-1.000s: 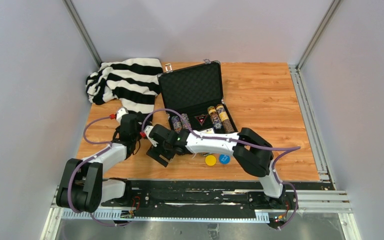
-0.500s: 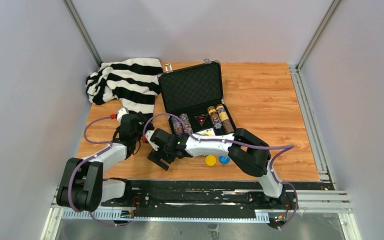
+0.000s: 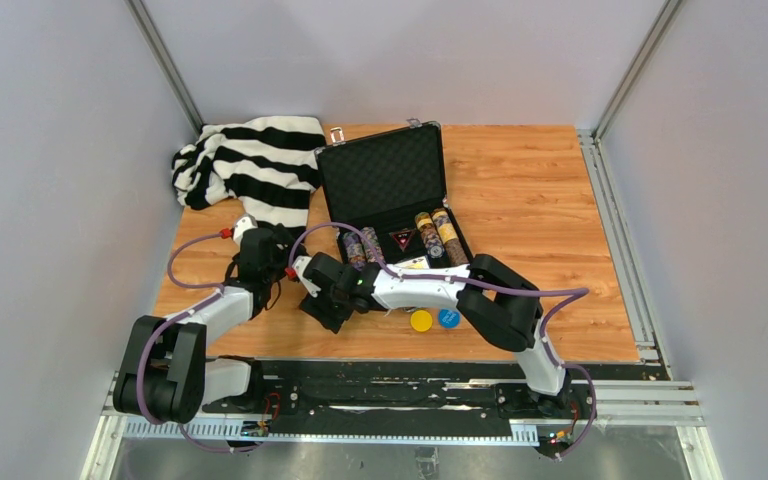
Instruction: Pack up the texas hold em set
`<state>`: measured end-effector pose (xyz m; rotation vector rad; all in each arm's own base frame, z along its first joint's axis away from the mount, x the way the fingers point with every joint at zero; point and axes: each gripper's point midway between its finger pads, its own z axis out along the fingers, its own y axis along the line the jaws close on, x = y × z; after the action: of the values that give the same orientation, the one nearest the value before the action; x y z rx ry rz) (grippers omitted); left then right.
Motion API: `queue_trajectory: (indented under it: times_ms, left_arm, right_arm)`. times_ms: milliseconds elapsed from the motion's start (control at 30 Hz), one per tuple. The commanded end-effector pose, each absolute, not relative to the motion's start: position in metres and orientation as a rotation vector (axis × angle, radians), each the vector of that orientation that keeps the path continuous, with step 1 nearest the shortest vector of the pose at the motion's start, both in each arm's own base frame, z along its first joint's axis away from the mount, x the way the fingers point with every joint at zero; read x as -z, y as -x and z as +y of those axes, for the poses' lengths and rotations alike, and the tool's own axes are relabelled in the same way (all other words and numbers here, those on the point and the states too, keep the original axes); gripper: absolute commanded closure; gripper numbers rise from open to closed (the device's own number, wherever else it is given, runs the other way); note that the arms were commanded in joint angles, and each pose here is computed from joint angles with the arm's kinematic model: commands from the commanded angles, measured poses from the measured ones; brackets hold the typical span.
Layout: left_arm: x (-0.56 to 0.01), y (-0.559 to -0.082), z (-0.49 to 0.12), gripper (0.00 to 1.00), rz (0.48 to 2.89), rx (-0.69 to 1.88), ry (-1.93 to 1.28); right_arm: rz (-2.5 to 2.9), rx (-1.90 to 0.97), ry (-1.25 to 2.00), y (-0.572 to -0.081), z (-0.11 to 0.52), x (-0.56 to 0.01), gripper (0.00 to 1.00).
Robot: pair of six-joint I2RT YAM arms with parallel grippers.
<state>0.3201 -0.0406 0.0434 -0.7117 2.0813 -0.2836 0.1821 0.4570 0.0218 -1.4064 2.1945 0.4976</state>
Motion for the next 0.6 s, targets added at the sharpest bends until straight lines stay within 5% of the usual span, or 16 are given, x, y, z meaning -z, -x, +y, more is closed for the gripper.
queue_trajectory:
  times_ms: [0, 567]
  left_arm:
    - [-0.042, -0.321, -0.038, 0.02, 2.07, 0.282, 0.709]
    - [-0.038, -0.321, -0.039, 0.02, 2.082, 0.289, 0.696]
  right_arm:
    - [2.295, -0.42, 1.45, -0.173, 0.429, -0.002, 0.49]
    - [2.128, -0.457, 1.42, -0.192, 0.451, -0.068, 0.53]
